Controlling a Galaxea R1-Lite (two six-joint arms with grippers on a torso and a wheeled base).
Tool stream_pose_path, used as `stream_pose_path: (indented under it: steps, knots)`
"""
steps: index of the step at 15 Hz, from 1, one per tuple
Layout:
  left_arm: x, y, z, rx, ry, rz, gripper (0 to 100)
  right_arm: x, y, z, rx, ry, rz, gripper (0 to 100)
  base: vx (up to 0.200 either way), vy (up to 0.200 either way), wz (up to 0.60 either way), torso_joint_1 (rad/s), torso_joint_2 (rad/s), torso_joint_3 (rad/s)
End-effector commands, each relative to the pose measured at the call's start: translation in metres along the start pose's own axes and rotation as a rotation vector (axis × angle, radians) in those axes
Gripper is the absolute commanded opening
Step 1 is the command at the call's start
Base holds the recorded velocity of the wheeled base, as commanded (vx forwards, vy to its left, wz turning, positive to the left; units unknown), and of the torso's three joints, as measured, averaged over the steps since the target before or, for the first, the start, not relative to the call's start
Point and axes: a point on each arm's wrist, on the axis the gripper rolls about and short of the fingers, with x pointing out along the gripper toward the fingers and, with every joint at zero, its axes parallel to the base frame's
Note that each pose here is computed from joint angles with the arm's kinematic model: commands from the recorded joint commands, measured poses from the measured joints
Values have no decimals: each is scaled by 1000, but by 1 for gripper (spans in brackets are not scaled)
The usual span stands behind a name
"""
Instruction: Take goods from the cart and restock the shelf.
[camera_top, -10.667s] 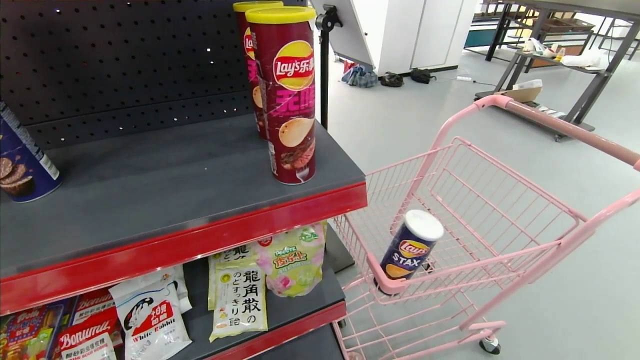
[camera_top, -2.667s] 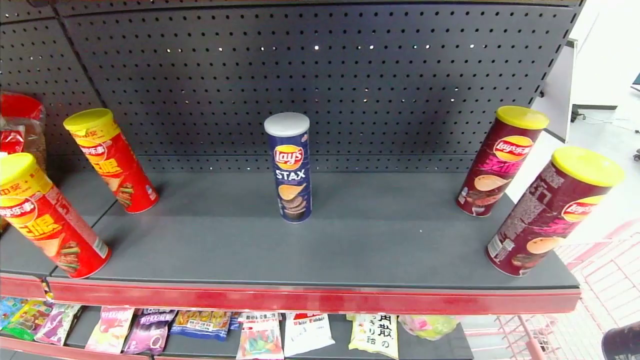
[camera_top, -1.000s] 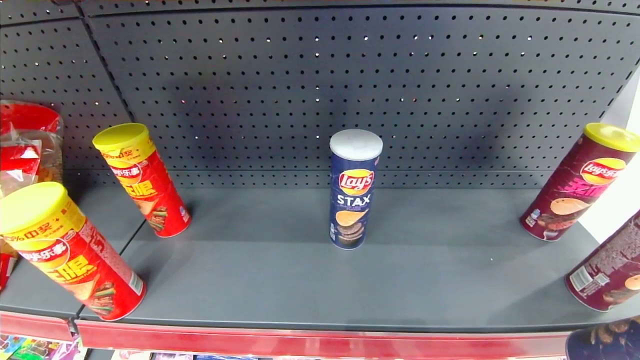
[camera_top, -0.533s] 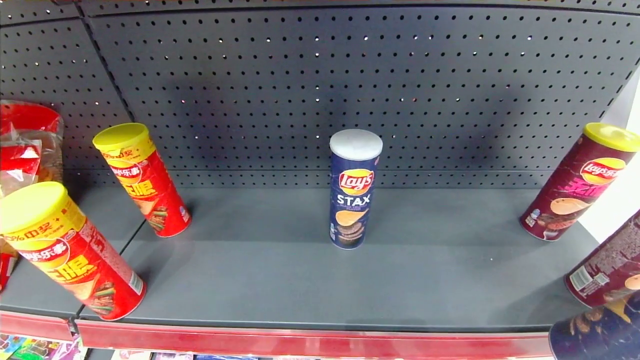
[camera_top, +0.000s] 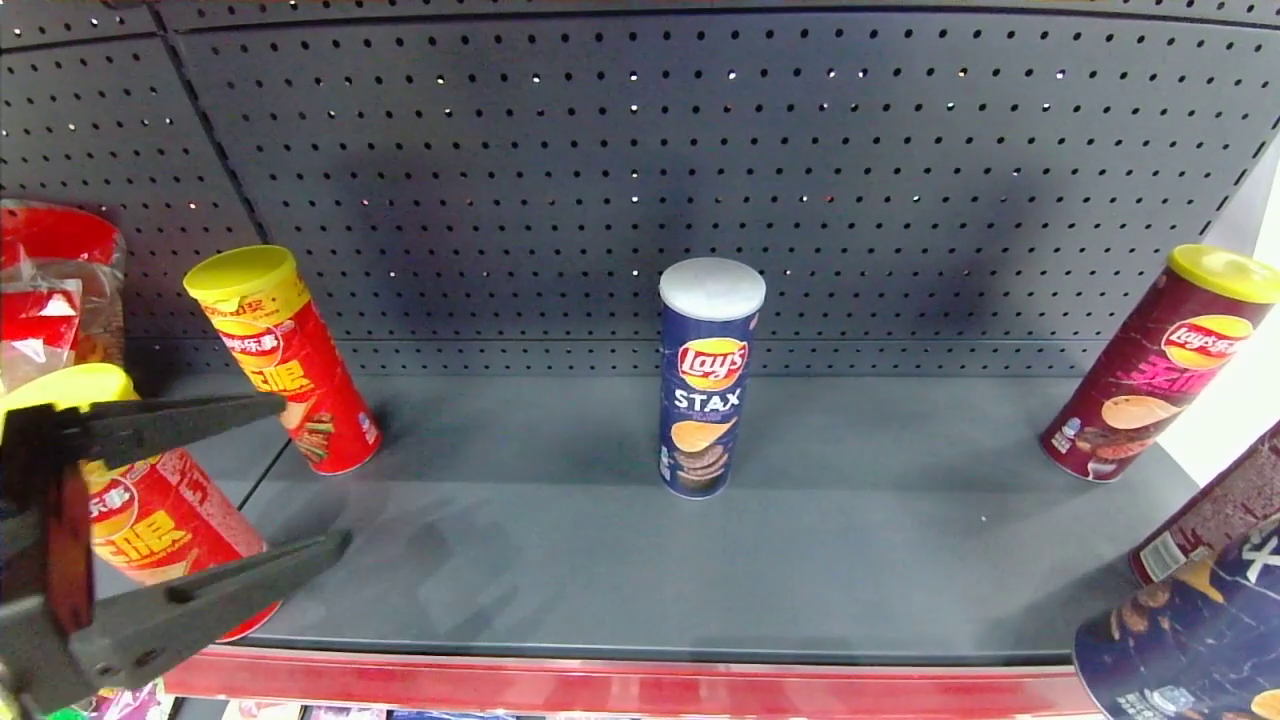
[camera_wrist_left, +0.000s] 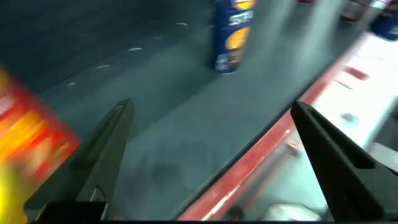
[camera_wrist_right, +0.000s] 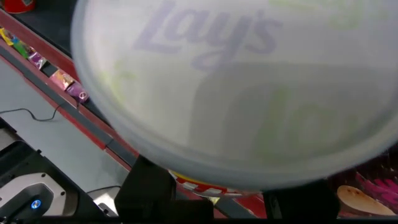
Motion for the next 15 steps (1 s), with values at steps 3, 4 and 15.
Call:
stream_pose_path:
  steps: [3,4,15]
  knots:
    - [100,23,8,-13,79,-189,100,6,-1,-2,10,31,7,0,0,0,0,0,0,0]
    - [114,27,7,-7,73,-194,100,7,-2,-2,11,34,7,0,0,0,0,0,0,0]
    - [217,31,24,29,58,-267,100,6,-2,-2,12,34,-2,0,0,0,0,0,0,0]
